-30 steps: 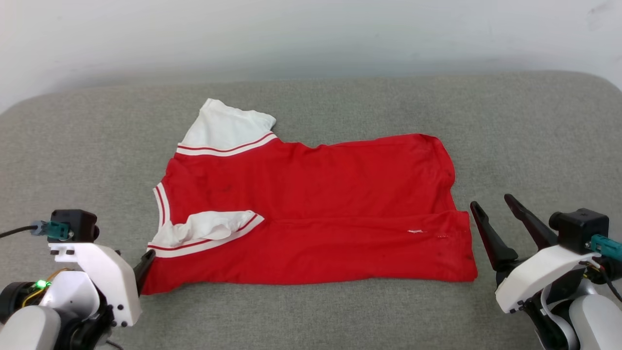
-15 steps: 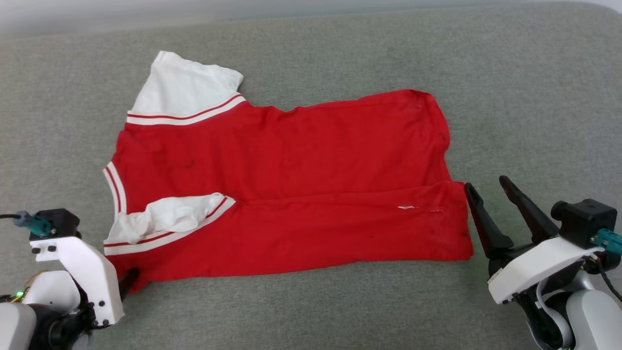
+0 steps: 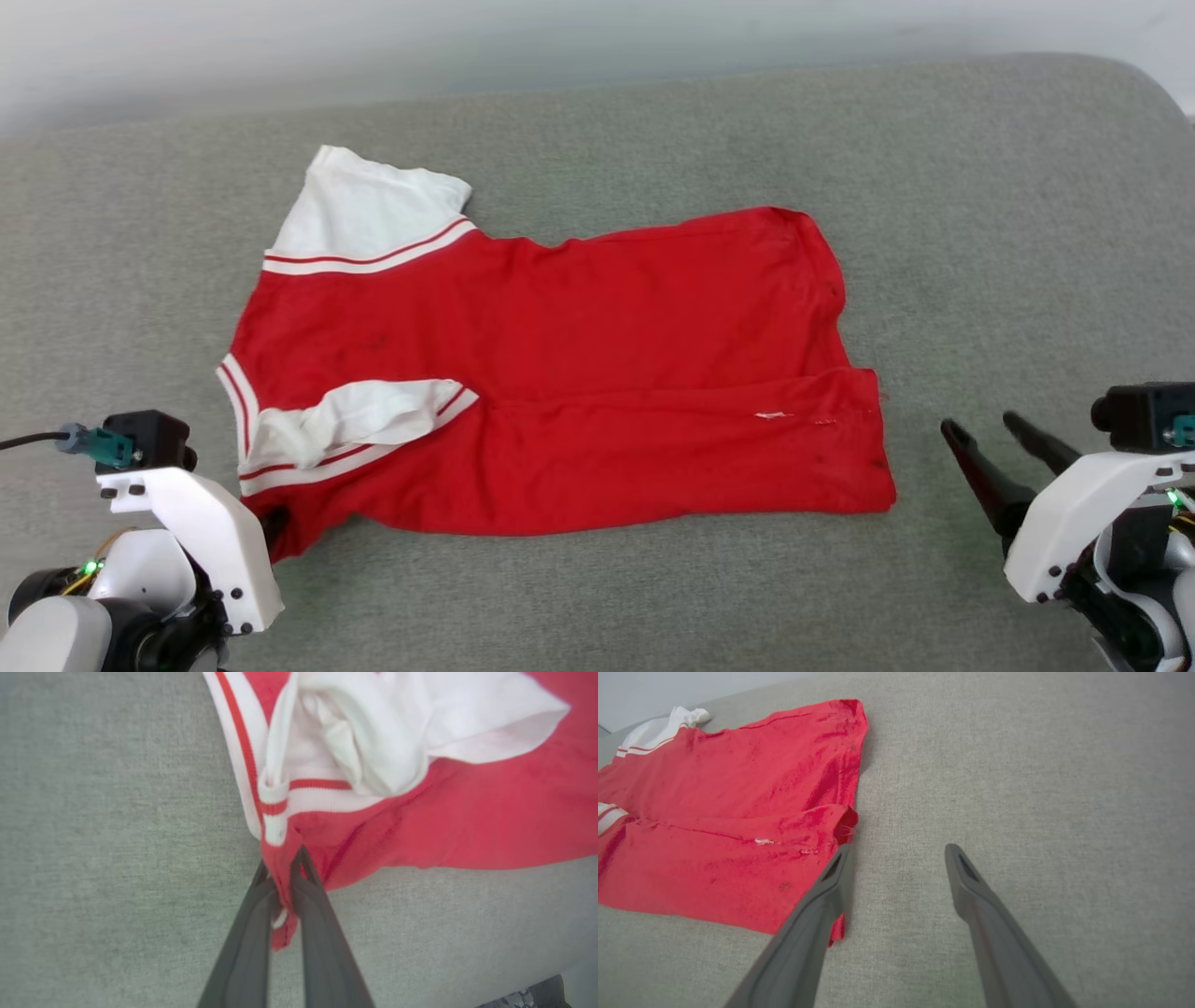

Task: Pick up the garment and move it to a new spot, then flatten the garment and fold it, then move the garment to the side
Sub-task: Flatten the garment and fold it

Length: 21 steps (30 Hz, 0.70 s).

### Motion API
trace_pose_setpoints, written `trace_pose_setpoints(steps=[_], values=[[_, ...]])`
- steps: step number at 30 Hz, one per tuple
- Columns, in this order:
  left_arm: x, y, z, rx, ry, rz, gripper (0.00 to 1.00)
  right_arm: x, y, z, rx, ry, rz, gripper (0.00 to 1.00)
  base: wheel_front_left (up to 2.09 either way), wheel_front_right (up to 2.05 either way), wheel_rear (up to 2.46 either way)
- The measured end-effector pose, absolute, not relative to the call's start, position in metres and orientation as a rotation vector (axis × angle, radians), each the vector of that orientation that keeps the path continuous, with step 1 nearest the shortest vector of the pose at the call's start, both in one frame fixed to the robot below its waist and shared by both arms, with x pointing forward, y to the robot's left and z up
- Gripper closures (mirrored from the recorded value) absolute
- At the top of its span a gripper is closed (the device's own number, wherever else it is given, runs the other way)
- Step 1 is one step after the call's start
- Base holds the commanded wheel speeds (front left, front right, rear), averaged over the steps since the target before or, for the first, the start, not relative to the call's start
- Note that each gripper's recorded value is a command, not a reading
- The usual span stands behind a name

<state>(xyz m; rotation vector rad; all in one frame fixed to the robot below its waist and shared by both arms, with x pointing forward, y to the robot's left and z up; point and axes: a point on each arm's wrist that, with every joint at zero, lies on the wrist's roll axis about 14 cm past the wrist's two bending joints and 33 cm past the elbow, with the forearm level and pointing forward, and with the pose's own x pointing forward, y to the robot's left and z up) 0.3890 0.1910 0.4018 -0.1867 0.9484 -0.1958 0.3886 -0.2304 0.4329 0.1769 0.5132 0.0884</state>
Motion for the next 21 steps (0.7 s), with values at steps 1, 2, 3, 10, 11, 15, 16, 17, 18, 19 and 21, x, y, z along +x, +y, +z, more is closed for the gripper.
trace_pose_setpoints(steps=[1,2,3,10,11,15,16,17,18,19,21], values=[[0.39,0.192,0.409,-0.179,0.92,-0.196,1.0,0.386,-0.229,0.429,0.167,0.563,0.101,0.0,0.0,0.0,0.0],[0.391,0.193,0.415,-0.172,0.898,-0.196,1.0,0.384,-0.228,0.426,0.162,0.604,0.114,0.0,0.0,0.0,0.0],[0.391,0.194,0.42,-0.165,0.88,-0.194,1.0,0.382,-0.225,0.423,0.16,0.648,0.128,0.0,0.0,0.0,0.0],[0.389,0.195,0.432,-0.154,0.835,-0.191,1.0,0.388,-0.189,0.402,0.158,0.84,0.249,0.0,0.0,0.0,0.0],[0.39,0.194,0.432,-0.154,0.831,-0.193,1.0,0.388,-0.183,0.396,0.162,0.868,0.263,0.0,0.0,0.0,0.0],[0.393,0.195,0.428,-0.159,0.826,-0.188,1.0,0.388,-0.168,0.374,0.151,0.97,0.31,0.0,0.0,0.0,0.0],[0.393,0.194,0.427,-0.165,0.828,-0.186,1.0,0.389,-0.164,0.37,0.147,0.985,0.324,0.0,0.0,0.0,0.0],[0.393,0.195,0.425,-0.169,0.83,-0.181,1.0,0.389,-0.161,0.368,0.154,0.999,0.333,0.0,0.0,0.0,0.0],[0.391,0.197,0.422,-0.171,0.838,-0.175,1.0,0.39,-0.158,0.366,0.156,1.008,0.341,0.14,0.0,0.0,0.0],[0.391,0.198,0.421,-0.173,0.841,-0.171,1.0,0.391,-0.158,0.365,0.15,1.014,0.347,0.75,0.0,0.0,0.0],[0.389,0.199,0.42,-0.177,0.841,-0.167,1.0,0.392,-0.158,0.365,0.151,1.017,0.349,1.0,0.0,0.0,0.0]])
